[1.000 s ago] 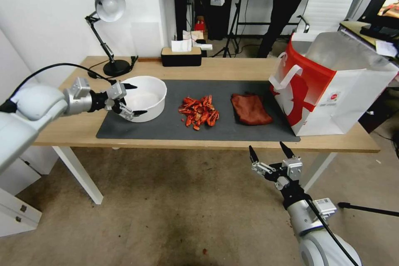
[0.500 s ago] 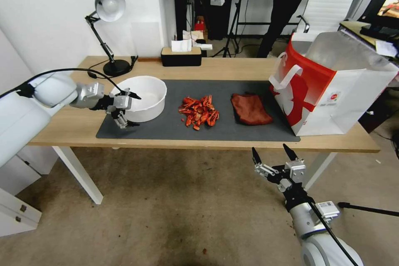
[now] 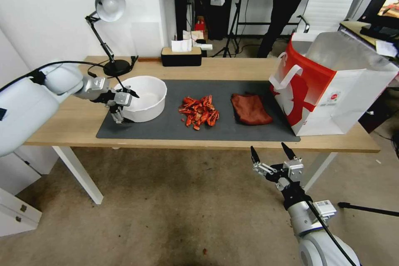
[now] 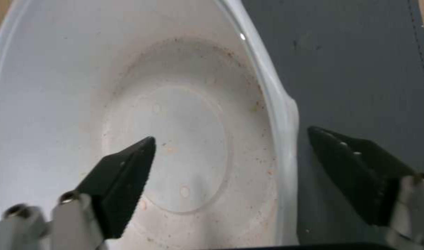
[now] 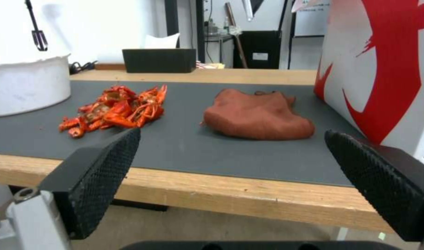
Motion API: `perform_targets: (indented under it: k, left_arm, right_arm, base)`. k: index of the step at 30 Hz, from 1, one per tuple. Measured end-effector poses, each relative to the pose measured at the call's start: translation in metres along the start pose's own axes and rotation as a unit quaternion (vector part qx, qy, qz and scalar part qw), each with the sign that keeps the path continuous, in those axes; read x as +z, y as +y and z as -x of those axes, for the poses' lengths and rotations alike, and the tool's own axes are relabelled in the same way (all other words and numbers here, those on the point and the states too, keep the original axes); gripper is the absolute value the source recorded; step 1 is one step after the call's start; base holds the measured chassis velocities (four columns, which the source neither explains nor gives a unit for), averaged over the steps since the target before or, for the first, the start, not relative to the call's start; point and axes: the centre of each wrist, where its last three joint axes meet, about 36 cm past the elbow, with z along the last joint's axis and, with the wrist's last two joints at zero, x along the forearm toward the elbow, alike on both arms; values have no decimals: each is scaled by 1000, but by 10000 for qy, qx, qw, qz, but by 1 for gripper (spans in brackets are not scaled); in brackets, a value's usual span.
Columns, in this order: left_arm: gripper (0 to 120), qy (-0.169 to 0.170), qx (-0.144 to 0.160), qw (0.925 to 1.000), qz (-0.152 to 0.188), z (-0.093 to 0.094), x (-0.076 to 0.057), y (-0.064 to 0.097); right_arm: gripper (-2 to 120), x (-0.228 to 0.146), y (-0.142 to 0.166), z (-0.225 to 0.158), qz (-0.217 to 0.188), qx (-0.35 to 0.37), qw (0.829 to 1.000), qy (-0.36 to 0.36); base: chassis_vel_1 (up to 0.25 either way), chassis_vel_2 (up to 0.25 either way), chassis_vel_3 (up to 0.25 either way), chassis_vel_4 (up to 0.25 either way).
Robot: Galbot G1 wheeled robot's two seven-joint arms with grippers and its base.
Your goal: Sweep shrimp from table into container with towel, then put container into takeout bag.
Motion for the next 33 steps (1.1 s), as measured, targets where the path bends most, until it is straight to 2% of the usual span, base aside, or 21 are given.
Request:
perform_targets:
  k: [2,4,7,8,9,10,12,15,20,21,22,23,29,32,33]
  left_arm:
    - [79,-3,21,10000,-2,2,0,0]
    - [68,-11,82,10000,2,5,1,-1]
    - [62,-23,107,9999,4,7,0,-1]
    - [54,-34,114,9999,0,8,1,-1]
    - [54,-34,114,9999,0,8,1,-1]
    - [47,-49,128,9999,-7,9,1,0]
    - [43,-54,128,9999,-17,8,1,0]
    - [25,-13,119,9999,27,8,5,1]
    - [17,7,131,9999,42,9,6,1]
    - [9,10,133,9999,47,9,6,1]
    - [9,10,133,9999,47,9,6,1]
    - [1,13,127,9999,56,10,7,1]
    - [0,-7,94,9998,155,8,5,1]
    - [0,-115,37,9993,354,2,2,-3]
    - [0,-175,0,9985,517,-1,-2,-6]
  right_arm:
    - [100,1,0,0,2,7,10000,1]
    - [100,2,-1,0,-1,22,10000,5]
    - [100,2,-1,0,-1,27,10000,4]
    - [100,2,-1,0,0,31,10000,-1]
    - [100,2,-1,0,0,31,10000,-1]
    - [100,3,-2,0,2,36,10000,-4]
    - [100,3,-2,0,2,49,10000,-11]
    - [100,1,-6,0,-65,110,9999,-63]
    - [100,-1,-11,0,-146,131,9998,-79]
    - [100,-1,-14,-1,-192,154,9997,-90]
    - [100,-1,-14,-1,-192,154,9997,-90]
    - [100,0,-16,-1,-214,163,9996,-111]
    - [100,1,-15,1,-211,115,9996,-177]
    - [100,2,-15,2,-201,65,9996,-184]
    - [100,3,-14,3,-199,45,9996,-185]
  base:
    - [0,0,0,0]
    - [0,0,0,0]
    - [0,0,0,0]
    - [0,0,0,0]
    - [0,0,0,0]
    - [0,0,0,0]
    - [0,0,0,0]
    - [0,0,0,0]
    - [0,0,0,0]
    - [0,0,0,0]
    - [0,0,0,0]
    - [0,0,0,0]
    - [0,0,0,0]
    - [0,0,0,0]
    - [0,0,0,0]
